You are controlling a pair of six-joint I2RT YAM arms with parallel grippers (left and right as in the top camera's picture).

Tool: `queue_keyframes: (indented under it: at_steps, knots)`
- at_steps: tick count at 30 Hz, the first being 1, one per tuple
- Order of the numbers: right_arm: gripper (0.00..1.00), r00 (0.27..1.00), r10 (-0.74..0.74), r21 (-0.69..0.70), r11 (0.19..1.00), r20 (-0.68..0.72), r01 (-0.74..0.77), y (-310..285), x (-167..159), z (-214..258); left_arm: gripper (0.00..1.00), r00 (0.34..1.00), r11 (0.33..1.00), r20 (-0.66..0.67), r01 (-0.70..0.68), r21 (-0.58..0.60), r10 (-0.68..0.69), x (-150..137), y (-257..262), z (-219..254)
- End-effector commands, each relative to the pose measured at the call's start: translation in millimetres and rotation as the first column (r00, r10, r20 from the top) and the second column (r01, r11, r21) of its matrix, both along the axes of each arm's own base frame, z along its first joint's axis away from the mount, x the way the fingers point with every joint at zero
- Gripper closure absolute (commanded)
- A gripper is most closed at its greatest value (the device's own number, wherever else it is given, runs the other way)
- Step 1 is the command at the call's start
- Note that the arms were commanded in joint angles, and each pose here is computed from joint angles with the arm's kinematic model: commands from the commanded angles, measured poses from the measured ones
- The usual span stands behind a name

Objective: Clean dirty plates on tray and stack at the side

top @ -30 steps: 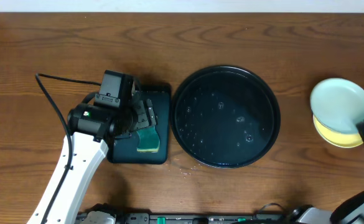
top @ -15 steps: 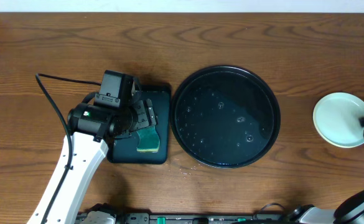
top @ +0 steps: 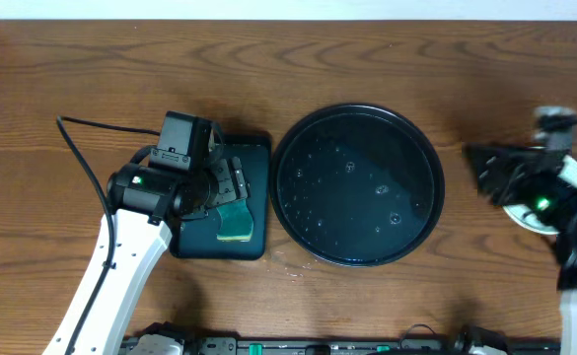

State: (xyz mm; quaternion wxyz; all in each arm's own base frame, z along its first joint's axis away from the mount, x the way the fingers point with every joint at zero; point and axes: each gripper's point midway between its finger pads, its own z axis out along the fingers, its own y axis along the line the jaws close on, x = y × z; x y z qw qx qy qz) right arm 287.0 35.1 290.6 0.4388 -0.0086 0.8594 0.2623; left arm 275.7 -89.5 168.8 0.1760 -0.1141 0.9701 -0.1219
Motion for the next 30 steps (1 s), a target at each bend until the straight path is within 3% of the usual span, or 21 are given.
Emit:
queue_keyframes:
  at_steps: [1, 2, 4, 17, 30]
  knots:
    - [0.44, 0.976, 0.204, -0.091, 0.976, 0.075, -0.197, 41.5, -23.8, 9.9, 0.17, 1.000, 1.000, 0.019, -0.009, -0.005, 0.009, 4.1, 0.5, 7.5]
    - [0.40, 0.971, 0.228, -0.090, 0.971, 0.073, -0.222, 48.4, -28.6, 10.0, 0.17, 1.000, 1.000, 0.019, -0.009, -0.005, 0.009, 4.1, 0.5, 7.5]
    - [0.01, 0.962, 0.263, -0.087, 0.962, 0.065, -0.258, 58.0, -35.1, 9.2, 0.17, 1.000, 1.000, 0.019, -0.009, -0.005, 0.009, 4.2, 0.5, 7.6]
    - [0.01, 0.956, 0.286, -0.047, 0.956, -0.060, -0.289, 65.1, -54.8, -11.4, 0.17, 1.000, 1.000, 0.019, -0.009, -0.005, 0.009, 4.2, 0.5, 7.6]
    - [0.01, 0.956, 0.286, -0.046, 0.956, -0.065, -0.289, 65.1, -55.6, -12.1, 0.17, 1.000, 1.000, 0.019, -0.009, -0.005, 0.009, 4.2, 0.5, 7.6]
